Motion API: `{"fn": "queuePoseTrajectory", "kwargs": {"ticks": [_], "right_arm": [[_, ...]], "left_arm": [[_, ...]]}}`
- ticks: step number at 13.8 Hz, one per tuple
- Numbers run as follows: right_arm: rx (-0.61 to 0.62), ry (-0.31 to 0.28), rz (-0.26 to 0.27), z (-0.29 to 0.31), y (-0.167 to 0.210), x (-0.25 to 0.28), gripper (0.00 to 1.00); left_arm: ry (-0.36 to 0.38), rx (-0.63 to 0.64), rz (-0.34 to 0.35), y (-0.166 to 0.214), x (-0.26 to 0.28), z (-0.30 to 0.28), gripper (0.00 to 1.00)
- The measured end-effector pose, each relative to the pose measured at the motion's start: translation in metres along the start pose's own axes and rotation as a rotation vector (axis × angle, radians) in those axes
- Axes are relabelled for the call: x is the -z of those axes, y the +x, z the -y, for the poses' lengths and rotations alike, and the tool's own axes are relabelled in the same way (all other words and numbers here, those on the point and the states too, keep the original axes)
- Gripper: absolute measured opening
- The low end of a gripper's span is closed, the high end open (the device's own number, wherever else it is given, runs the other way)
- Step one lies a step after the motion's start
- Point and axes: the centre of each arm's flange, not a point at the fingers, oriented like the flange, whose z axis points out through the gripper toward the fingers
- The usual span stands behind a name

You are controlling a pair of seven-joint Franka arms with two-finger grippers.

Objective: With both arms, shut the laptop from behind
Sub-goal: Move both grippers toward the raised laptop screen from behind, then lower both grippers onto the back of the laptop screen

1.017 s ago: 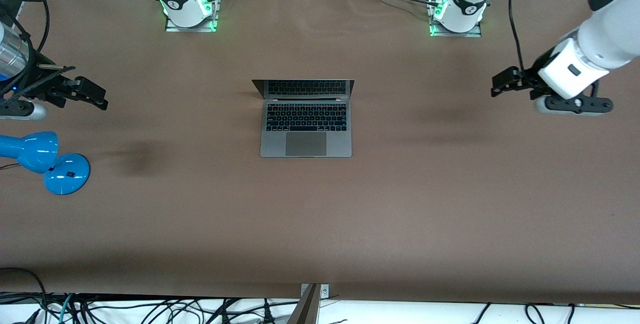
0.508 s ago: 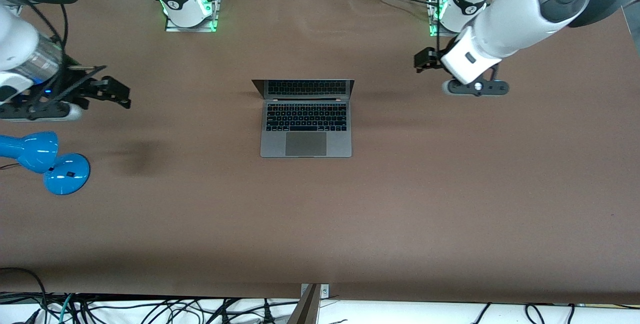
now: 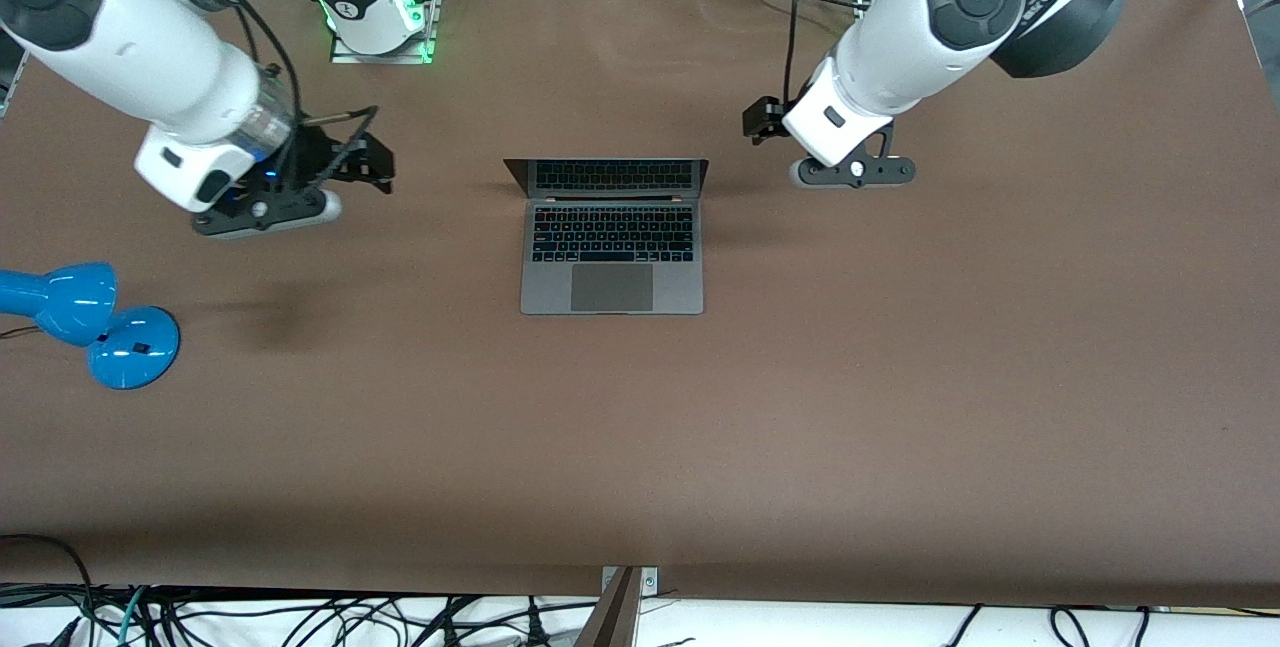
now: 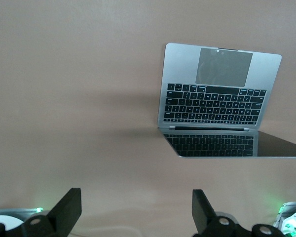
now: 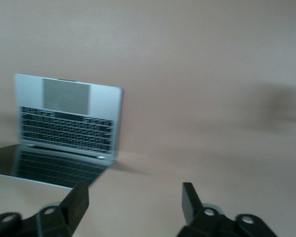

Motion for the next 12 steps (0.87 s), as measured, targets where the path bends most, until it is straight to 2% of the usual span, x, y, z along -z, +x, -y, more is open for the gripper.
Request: {"fn": "queuePoseTrajectory", "kwargs": {"ticks": [1, 2, 3, 4, 5, 6, 9, 10, 11, 12], "right_arm": [[-0.033, 0.012, 0.013, 0.013, -0.002, -0.005, 0.84], [-0.058, 0.012, 0.025, 0.028, -0.005, -0.011, 0.82], [-0.073, 0.008, 0.037, 0.044, -0.009, -0.017, 0.82], [-0.080, 0.000, 0.052, 0.058, -0.013, -0.024, 0.75], [-0.080, -0.008, 0.075, 0.071, -0.017, -0.032, 0.74], [-0.080, -0.002, 0.113, 0.081, -0.021, -0.042, 0.68], [-0.092, 0.062, 0.270, 0.094, -0.024, -0.076, 0.33], [-0.098, 0.068, 0.303, 0.095, -0.022, -0.087, 0.26], [-0.100, 0.072, 0.329, 0.096, -0.020, -0.098, 0.26], [-0.101, 0.079, 0.355, 0.099, -0.020, -0.107, 0.18]], "left_arm": [[0.001, 0.018, 0.005, -0.001, -0.005, -0.006, 0.96], [0.003, 0.031, 0.013, -0.003, -0.012, -0.012, 0.90], [0.007, 0.034, 0.021, -0.005, -0.017, -0.017, 0.78], [0.012, 0.033, 0.029, -0.007, -0.023, -0.022, 0.65], [0.016, 0.036, 0.037, -0.007, -0.027, -0.025, 0.55], [0.019, 0.043, 0.045, -0.006, -0.032, -0.026, 0.46], [0.023, 0.069, 0.072, -0.006, -0.044, -0.032, 0.16], [0.008, 0.076, 0.093, -0.007, -0.049, -0.036, 0.04], [-0.010, 0.082, 0.112, -0.005, -0.053, -0.040, 0.01], [-0.022, 0.087, 0.129, -0.002, -0.059, -0.043, 0.01]]}}
